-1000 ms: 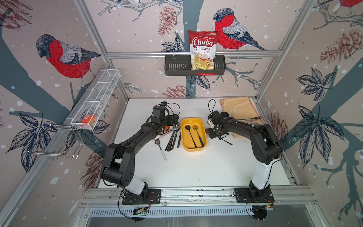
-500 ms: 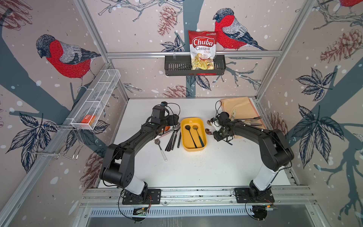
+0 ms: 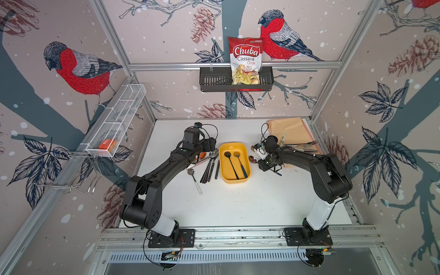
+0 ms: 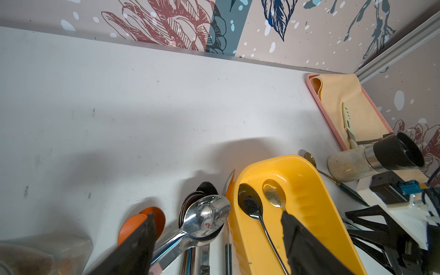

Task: Put the spoon into the storage box
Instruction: Move the spoon at the center of the board, then pick up the spoon from the center of the board.

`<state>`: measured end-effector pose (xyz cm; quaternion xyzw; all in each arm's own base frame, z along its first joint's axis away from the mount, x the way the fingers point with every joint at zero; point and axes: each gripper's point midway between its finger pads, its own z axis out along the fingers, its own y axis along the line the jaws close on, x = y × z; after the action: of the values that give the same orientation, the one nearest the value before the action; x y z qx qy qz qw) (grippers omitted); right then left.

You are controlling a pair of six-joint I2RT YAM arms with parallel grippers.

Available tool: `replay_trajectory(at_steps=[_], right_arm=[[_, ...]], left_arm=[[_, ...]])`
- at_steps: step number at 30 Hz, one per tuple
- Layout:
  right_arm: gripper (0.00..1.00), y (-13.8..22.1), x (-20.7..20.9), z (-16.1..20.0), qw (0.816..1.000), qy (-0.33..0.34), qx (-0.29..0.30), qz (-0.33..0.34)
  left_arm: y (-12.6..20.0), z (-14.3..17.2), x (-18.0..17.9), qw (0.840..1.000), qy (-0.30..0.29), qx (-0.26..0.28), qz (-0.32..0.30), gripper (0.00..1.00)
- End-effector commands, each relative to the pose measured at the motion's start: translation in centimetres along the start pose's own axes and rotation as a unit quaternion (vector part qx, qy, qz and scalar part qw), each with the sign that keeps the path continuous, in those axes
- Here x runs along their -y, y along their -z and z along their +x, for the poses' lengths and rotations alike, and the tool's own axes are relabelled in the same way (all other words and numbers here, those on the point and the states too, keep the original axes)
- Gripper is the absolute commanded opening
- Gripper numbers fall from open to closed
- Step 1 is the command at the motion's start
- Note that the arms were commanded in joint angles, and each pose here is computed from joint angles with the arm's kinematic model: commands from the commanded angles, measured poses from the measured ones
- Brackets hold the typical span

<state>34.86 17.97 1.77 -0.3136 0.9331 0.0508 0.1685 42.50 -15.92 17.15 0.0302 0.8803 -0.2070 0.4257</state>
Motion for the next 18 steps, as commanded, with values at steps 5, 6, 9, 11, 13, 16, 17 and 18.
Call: replay_trajectory(at_steps=[5,6,9,11,13,16,17,18], right_arm=[[0.27,-0.7,-0.8,0.7,1.0,-0.003,-0.007,-0.02],[0.25,-0.8,-0.9,0.9,1.0,-0.004,-0.01,-0.023],[0.21,-0.9,-1.2,1.4,0.999,-0.008,-0.016,-0.027],[0.19,-1.0,-1.6,1.8,0.999,-0.01,-0.021,-0.029],[0.15,-1.2,-1.9,2.2,0.999,-0.01,-0.026,-0.032],[0.12,-1.5,-2.4,2.7,0.999,-0.01,-0.034,-0.033],[0.11,-1.6,-2.5,2.8,0.999,-0.011,-0.036,-0.031],[0.1,-1.6,-2.6,2.8,0.999,-0.009,-0.037,-0.029]], left_arm=[[0.2,-0.8,0.4,1.0,-0.009,0.012,0.006,0.84],[0.1,-0.8,0.4,1.0,-0.009,0.012,0.005,0.84],[0.1,-0.7,0.3,1.0,-0.01,0.011,0.005,0.84],[0.1,-0.6,0.3,1.0,-0.01,0.011,0.005,0.84],[0.0,-0.6,0.3,1.0,-0.01,0.011,0.006,0.84],[0.0,-0.6,0.4,1.0,-0.01,0.011,0.008,0.84],[-0.1,-0.6,0.4,1.0,-0.011,0.01,0.009,0.84],[-0.1,-0.6,0.4,1.0,-0.01,0.01,0.009,0.84]])
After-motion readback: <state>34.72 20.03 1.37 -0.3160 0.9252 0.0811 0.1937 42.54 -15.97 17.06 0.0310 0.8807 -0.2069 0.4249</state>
